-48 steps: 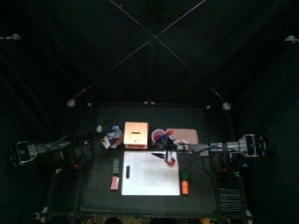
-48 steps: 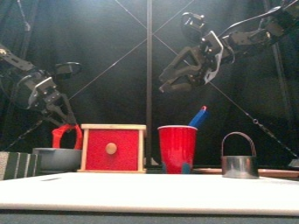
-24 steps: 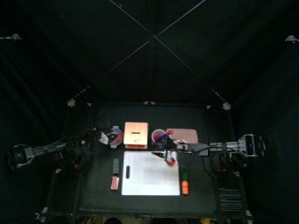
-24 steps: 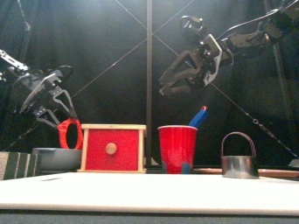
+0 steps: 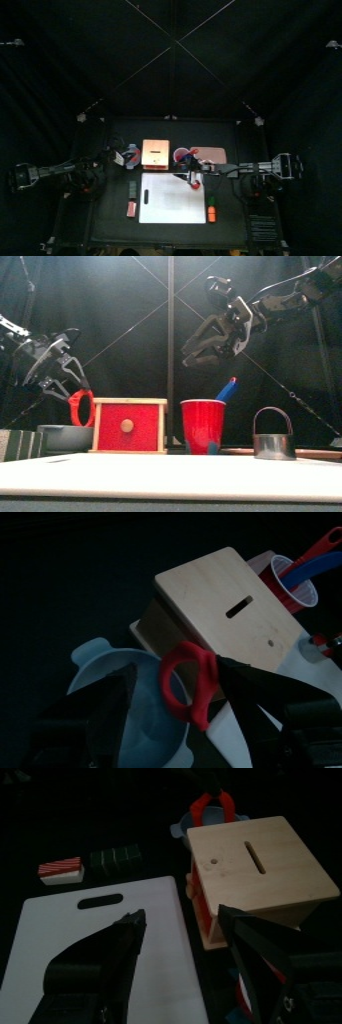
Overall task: Get the cutter from the drawer then cut the dough then place the extra dough in the bowl
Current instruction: Place the extra dough in the bowl
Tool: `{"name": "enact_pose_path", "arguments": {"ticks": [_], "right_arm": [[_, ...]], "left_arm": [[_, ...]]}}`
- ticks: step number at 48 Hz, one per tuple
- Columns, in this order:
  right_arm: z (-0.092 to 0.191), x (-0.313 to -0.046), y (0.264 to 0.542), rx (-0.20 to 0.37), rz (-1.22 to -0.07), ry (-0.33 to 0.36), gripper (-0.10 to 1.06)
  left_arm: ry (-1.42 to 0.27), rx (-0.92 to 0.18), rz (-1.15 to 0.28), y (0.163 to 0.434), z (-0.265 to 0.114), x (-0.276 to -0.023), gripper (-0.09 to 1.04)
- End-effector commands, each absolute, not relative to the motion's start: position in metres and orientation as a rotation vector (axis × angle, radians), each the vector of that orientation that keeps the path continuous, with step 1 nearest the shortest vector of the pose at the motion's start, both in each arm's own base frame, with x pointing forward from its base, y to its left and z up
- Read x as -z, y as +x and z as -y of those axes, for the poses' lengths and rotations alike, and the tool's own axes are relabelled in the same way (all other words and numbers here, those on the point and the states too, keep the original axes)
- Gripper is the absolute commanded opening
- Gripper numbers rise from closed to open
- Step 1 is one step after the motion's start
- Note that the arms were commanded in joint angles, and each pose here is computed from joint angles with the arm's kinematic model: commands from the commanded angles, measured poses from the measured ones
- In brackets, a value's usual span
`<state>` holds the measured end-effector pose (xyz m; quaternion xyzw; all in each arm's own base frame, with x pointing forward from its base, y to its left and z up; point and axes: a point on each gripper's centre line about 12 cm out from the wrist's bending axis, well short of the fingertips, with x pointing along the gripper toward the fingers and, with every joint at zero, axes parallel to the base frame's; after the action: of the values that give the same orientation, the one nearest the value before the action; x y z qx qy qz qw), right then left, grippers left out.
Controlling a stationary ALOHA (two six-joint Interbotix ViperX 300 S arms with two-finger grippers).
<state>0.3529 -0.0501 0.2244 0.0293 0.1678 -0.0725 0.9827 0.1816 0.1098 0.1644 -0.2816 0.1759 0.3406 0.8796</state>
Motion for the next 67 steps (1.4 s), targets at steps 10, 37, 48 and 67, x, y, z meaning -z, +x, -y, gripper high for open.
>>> {"name": "enact_pose_path", "arguments": {"ticks": [10,37,48,67], "right_arm": [[0.051,-0.235,0.355,0.152,-0.300,0.066,0.92],[0.052,-0.233,0.357,0.153,-0.308,0.067,0.92],[0.053,-0.232,0.356,0.155,-0.309,0.067,0.92],[0.052,-0.231,0.356,0.158,-0.311,0.077,0.92]], "left_arm": [[-0.604,-0.704,-0.354,0.185,-0.108,-0.167,0.96],[-0.575,-0.663,-0.278,0.184,-0.104,-0.187,0.95],[-0.576,-0.649,-0.275,0.184,-0.101,-0.187,0.95],[-0.598,-0.672,-0.300,0.176,-0.099,-0.174,0.96]]}}
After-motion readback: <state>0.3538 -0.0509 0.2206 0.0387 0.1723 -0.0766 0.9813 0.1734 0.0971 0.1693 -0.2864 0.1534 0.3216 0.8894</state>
